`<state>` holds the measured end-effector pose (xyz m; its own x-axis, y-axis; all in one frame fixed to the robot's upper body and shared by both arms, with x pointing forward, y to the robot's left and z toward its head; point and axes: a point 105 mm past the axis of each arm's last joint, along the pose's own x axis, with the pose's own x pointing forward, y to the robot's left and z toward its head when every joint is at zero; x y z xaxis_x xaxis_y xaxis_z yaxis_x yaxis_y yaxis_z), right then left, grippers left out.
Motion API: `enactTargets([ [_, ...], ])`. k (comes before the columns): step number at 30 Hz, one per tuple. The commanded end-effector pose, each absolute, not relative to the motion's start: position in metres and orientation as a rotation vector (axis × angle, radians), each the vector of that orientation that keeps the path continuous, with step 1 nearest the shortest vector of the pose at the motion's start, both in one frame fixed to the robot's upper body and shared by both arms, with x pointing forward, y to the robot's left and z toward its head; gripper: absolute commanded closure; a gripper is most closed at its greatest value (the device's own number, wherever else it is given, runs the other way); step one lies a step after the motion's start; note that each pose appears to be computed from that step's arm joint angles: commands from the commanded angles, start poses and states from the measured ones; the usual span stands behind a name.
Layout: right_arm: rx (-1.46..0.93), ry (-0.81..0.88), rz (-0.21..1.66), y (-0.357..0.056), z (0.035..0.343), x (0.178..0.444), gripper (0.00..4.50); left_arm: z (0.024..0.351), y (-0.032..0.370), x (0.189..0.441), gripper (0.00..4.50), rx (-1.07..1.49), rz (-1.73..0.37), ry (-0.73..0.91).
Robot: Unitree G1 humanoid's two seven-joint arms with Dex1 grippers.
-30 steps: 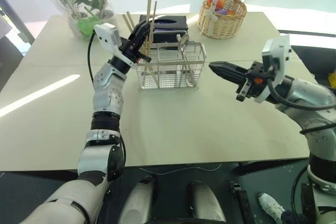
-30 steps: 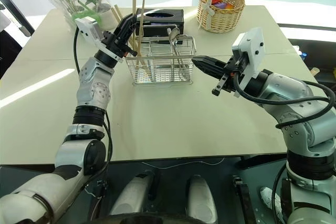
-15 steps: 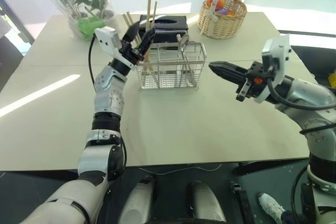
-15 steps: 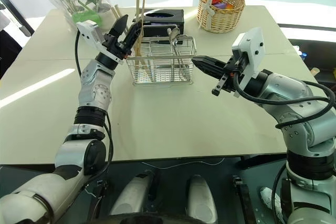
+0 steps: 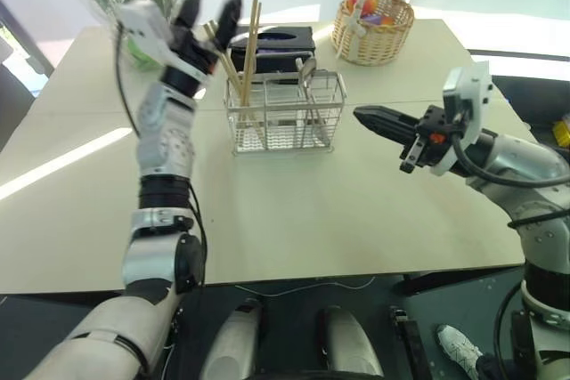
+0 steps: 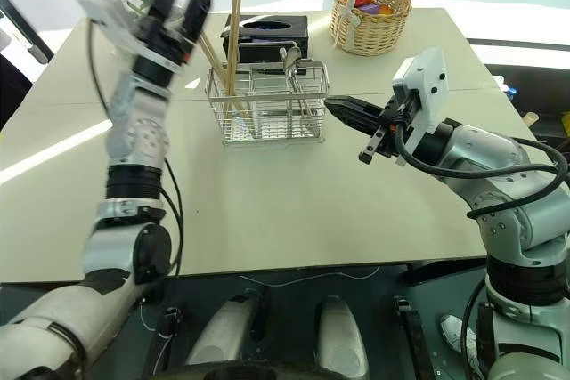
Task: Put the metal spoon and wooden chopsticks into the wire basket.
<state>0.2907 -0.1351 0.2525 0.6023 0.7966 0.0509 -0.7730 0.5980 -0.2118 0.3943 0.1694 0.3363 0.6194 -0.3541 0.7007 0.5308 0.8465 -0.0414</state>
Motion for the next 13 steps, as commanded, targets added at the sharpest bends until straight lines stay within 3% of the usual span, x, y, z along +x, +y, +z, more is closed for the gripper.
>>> enactTargets([
  [1,-0.188,-0.194,0.857,-0.145,0.256,0.294,4.5,0.342,0.201,0.379,0.81,-0.173,-0.422,-0.741],
  [6,-0.216,-0.227,0.656,-0.172,0.241,0.319,4.5,0.312,0.237,0.367,3.42,-0.095,-0.283,-0.617],
  [8,-0.215,-0.237,0.529,-0.186,0.226,0.333,4.5,0.277,0.256,0.355,4.43,-0.079,-0.209,-0.52],
  [13,-0.18,-0.247,0.335,-0.203,0.191,0.344,4.5,0.219,0.268,0.334,4.48,-0.042,-0.082,-0.371],
])
